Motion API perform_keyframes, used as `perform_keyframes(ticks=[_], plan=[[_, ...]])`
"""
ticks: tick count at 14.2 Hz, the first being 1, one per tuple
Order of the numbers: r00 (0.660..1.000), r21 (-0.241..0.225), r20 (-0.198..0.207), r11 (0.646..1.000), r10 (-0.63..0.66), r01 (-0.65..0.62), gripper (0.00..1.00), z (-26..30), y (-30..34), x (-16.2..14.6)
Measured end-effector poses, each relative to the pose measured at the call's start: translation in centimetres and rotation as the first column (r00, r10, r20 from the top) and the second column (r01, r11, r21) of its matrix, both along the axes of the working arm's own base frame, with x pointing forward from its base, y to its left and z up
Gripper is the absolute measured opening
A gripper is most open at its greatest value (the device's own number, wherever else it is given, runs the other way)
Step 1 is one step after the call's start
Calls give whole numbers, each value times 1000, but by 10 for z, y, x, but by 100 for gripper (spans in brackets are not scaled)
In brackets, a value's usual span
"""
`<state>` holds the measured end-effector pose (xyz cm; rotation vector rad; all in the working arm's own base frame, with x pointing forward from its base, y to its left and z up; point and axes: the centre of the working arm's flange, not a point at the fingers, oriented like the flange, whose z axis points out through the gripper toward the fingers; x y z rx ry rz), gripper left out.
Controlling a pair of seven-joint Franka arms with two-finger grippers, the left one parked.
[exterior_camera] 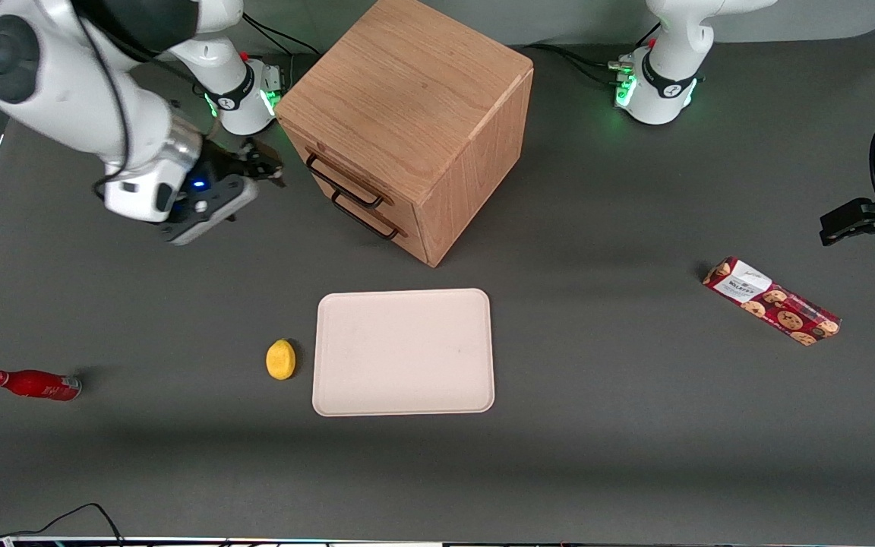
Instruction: Open upper drawer
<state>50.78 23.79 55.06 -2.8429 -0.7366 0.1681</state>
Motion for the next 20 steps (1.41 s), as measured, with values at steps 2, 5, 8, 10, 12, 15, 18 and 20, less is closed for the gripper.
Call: perform_keyframes(ticks=[2, 5, 8, 10, 12, 15, 18, 20], plan=[[999, -3, -6, 999, 34, -34, 100, -20, 21, -11], [997, -14, -25, 997, 71, -72, 100, -54, 42, -27], [996, -25, -51, 996, 79, -81, 100, -77, 45, -34], [995, -28, -59, 996, 80, -81, 100, -91, 46, -36], [994, -30, -67, 996, 84, -86, 100, -105, 49, -39], [990, -34, -91, 993, 107, -110, 100, -121, 49, -44], [987, -31, -101, 991, 126, -129, 100, -128, 50, -45], [982, -23, -101, 986, 161, -164, 100, -131, 50, -46]])
